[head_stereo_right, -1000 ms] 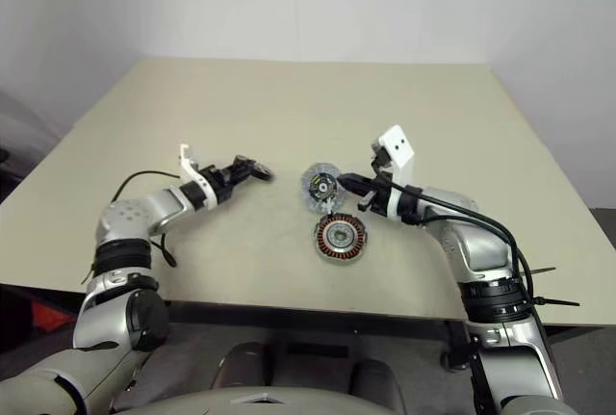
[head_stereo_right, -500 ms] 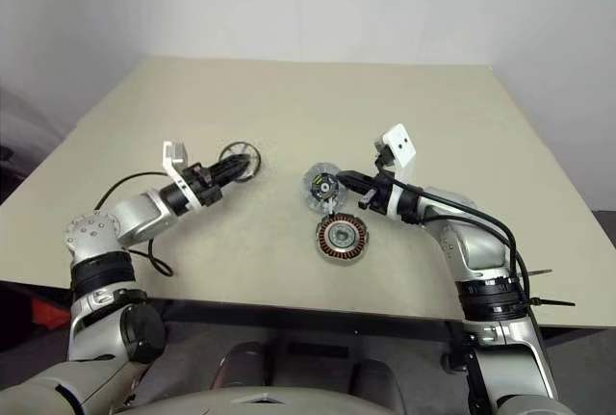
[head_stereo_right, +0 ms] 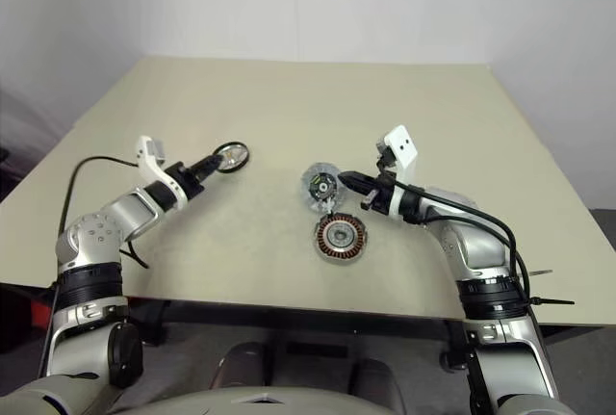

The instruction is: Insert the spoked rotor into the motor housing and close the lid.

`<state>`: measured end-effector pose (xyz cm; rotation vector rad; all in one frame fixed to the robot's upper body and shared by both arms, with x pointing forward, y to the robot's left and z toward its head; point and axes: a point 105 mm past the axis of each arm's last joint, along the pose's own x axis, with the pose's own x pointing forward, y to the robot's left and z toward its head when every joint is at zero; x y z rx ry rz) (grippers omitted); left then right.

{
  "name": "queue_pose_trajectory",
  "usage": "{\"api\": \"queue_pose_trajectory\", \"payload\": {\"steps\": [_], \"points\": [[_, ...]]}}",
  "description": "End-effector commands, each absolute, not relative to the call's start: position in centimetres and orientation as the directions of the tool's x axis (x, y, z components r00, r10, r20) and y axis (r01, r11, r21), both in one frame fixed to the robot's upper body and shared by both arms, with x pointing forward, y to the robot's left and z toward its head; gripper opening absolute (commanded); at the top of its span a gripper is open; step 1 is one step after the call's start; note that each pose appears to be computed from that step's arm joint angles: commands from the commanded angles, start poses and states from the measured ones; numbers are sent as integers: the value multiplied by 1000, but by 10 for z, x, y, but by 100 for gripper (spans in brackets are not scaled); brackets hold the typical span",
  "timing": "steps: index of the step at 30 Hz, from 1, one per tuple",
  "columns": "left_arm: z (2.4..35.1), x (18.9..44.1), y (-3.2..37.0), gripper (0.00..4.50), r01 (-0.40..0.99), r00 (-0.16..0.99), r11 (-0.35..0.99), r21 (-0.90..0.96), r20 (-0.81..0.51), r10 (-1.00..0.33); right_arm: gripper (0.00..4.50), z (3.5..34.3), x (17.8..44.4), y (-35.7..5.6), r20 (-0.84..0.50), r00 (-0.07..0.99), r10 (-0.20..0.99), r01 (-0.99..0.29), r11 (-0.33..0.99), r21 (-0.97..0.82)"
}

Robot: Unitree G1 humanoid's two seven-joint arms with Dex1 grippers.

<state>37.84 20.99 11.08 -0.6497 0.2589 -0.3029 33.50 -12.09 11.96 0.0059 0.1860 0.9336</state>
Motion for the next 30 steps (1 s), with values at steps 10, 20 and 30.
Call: {"api": "queue_pose_trajectory", "payload": {"steps": [10,20,30], "points": [[97,407,211,90,191,961,976,106,-221,-164,0,133,334,-117,-114,569,815,-816,576,46],[81,420,190,90,290,939,829,478,-310,-150,0,134,333,-121,-112,580,807,-809,586,38],[85,418,192,90,305,941,811,499,-289,-177,0,132,332,-121,-117,583,804,-806,590,38]]}}
